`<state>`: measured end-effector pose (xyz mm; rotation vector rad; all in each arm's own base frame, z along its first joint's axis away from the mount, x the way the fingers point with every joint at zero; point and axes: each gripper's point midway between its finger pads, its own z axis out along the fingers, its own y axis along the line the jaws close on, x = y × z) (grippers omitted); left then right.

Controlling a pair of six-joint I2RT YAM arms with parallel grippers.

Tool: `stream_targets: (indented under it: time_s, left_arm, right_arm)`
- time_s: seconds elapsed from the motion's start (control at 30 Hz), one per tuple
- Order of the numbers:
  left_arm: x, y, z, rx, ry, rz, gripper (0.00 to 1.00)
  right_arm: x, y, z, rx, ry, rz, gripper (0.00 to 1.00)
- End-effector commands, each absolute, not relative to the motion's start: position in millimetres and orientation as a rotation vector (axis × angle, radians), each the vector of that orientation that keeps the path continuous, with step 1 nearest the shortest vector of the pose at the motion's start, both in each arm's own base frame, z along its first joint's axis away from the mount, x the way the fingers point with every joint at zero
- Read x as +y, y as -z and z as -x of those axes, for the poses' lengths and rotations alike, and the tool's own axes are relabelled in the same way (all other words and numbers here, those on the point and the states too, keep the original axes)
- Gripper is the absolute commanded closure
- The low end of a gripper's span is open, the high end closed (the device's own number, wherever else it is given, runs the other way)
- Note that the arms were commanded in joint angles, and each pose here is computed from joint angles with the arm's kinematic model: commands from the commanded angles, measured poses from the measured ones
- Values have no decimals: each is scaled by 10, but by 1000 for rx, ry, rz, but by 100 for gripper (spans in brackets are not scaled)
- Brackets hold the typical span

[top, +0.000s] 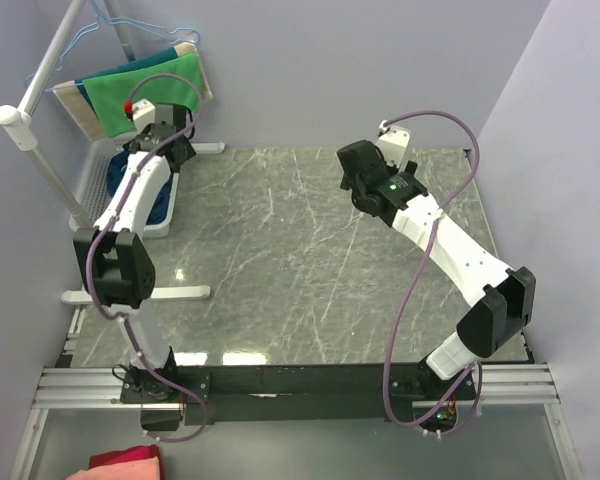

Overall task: Fold and stack the t-shirts
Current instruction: Grab the tshirt from the pile

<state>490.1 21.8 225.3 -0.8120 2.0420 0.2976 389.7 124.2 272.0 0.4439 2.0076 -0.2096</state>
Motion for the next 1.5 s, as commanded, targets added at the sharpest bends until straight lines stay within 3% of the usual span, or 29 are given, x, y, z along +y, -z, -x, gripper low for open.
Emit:
stream_targets:
  time_s: [0.0,0.37,0.73,0.93,1.0,1.03,1.1,1.13,1.17,1.47]
  left_arm:
    - [417,-2330,-5059,2007,-276,942,12]
    - [984,-1621,-5275,2074,-297,1170,20]
    - [1059,-1066,-5356,2148,-344,1236,23]
    - [1119,-802,-5267,2180,-384,1281,39]
    - [1143,-755,-5240,2181,-400,1296,49]
    - [1137,-734,-5230,2189,-401,1295,55]
    - [1157,-749,-5218,2187,-407,1301,78]
    - [1150,-769,-5224,2186,-404,1298,96]
    - [1161,-827,-5232,2172,-399,1300,99]
    - [706,-1885,-5280,2037,-295,1158,99]
  right_arm:
    - [1358,-2756,-3926,2005,127,-442,2]
    - [1512,-2482,-4039,2086,147,-394,2]
    - [1548,-2222,-4118,2142,216,-373,2]
    - [1543,-2204,-4180,2146,244,-368,2]
    - [1553,-2223,-4191,2143,244,-367,2]
    - [1544,-2230,-4195,2141,247,-366,2]
    - [1534,-2231,-4206,2140,249,-369,2]
    - [1524,-2245,-4206,2136,248,-373,2]
    - [1523,-2239,-4208,2138,246,-374,2]
    - [1590,-2172,-4197,2158,199,-384,2]
